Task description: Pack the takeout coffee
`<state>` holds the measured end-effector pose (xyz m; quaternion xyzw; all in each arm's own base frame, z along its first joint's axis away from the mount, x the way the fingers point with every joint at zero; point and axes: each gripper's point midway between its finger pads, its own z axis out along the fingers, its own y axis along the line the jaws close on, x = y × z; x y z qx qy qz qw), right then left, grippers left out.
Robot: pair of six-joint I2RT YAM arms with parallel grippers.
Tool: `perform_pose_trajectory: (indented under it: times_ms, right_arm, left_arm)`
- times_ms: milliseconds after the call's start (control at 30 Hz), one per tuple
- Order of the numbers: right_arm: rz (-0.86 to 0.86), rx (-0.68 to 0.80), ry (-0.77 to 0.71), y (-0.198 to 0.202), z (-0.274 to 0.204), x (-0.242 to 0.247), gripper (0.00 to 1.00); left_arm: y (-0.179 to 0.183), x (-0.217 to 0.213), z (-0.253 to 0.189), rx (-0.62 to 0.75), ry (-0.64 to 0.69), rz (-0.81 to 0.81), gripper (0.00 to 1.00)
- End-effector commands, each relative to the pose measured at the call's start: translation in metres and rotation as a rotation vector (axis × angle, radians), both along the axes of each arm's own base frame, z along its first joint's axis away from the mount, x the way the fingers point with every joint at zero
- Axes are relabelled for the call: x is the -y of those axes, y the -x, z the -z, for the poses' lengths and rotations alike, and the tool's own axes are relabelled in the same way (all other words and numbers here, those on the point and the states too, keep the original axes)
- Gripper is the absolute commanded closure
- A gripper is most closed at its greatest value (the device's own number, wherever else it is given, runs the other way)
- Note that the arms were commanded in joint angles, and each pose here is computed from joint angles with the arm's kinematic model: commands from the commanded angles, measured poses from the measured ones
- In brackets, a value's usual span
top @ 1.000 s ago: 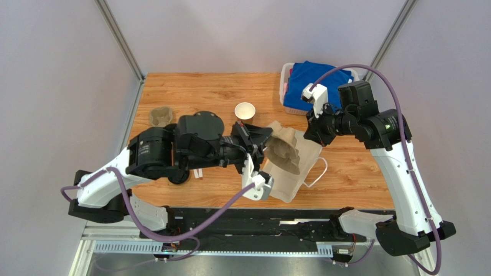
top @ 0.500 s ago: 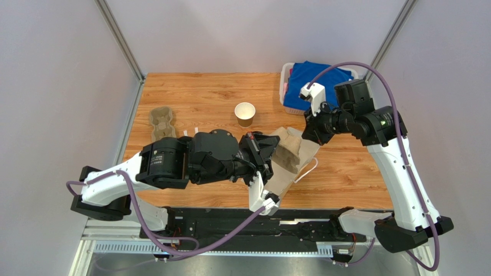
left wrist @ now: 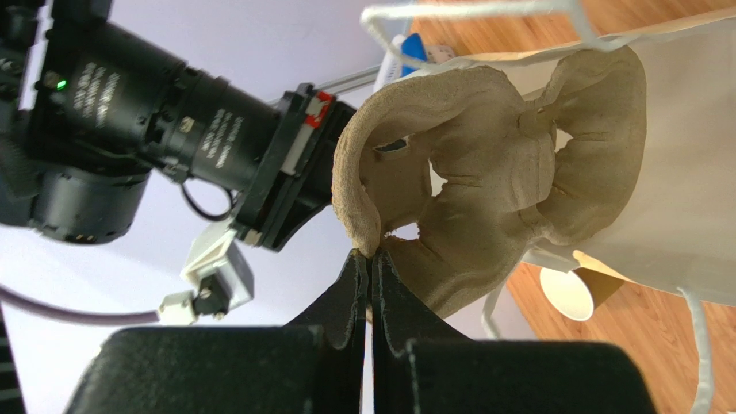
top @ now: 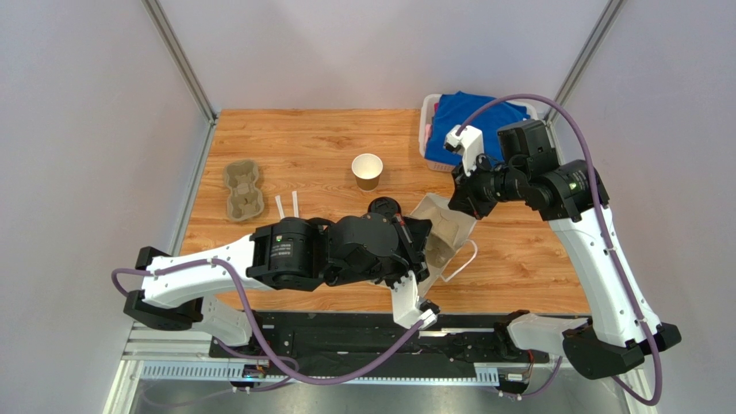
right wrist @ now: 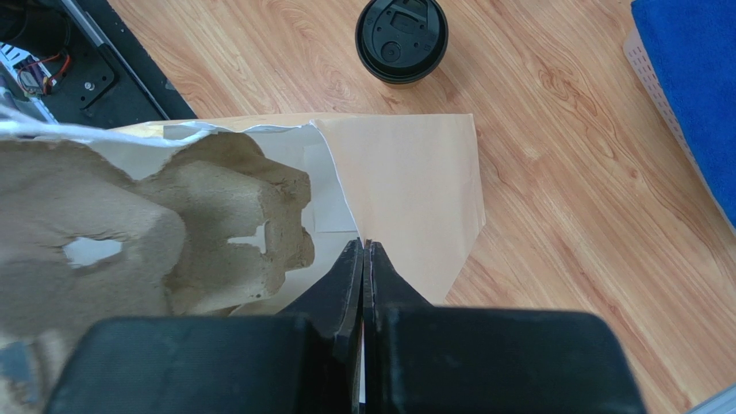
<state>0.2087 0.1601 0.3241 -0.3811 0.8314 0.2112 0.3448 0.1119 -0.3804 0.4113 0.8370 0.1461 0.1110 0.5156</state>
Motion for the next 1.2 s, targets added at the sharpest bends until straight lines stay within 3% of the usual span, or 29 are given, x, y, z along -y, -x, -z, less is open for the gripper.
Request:
perform_pose_trajectory:
  times_ms: [0, 533, 1167]
  right_arm:
    - [-0.048, 0.077, -0.045, 0.001, -0.021, -0.008, 1.00]
    - [-0.151, 0.111, -0.057, 0.012, -0.024, -0.020, 1.00]
    - [-0.196, 0.120, -0.047, 0.013, -0.019, -0.023, 1.00]
  left_arm:
    - [-0.006, 0.001, 0.010, 0.006, -0.005, 0.001, 1.00]
    - [-0.032, 0.006, 0.081, -0.260, -0.129, -0.066, 1.00]
    - [-0.041, -0.001, 0.149, -0.461, -0.297, -0.110, 1.00]
